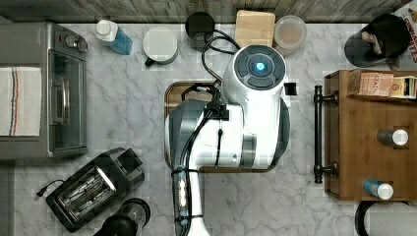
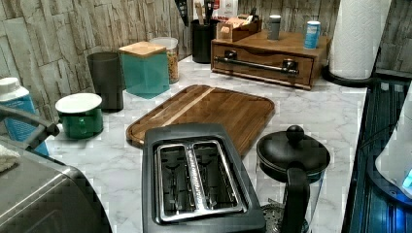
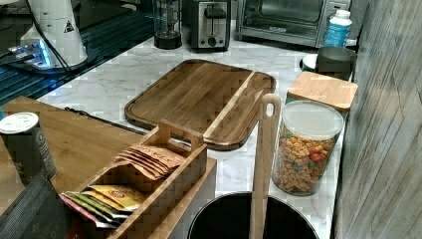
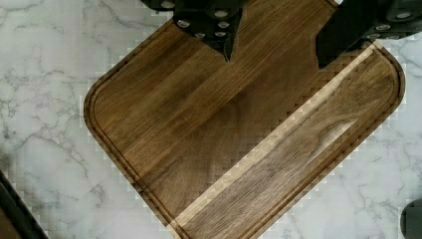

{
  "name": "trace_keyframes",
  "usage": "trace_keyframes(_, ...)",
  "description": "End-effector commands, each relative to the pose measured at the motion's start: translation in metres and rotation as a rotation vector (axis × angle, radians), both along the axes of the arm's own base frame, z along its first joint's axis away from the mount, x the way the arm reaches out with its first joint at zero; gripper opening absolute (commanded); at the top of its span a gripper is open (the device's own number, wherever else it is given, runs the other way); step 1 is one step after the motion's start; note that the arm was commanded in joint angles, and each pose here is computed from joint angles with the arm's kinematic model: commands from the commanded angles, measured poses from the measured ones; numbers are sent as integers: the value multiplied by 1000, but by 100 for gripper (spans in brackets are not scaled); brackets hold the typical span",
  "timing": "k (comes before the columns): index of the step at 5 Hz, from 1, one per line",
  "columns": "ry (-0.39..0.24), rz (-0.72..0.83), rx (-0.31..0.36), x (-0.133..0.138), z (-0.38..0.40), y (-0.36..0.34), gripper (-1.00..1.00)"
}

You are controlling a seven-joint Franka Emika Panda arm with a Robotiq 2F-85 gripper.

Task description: Open the drawer.

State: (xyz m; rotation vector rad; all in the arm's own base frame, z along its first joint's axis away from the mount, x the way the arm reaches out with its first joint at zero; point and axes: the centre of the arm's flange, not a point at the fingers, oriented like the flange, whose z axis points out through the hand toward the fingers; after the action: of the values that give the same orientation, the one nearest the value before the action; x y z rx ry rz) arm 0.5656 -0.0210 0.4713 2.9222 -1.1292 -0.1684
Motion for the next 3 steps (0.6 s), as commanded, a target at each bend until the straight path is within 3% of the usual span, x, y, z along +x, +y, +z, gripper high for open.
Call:
trace_keyframes(1,0,-1,4,0,0,0,100)
trace_keyframes(2,-5,137,-3,-10,-9,0,100)
trace_keyframes(3,-51,291,-26,-33,-30,-22,100)
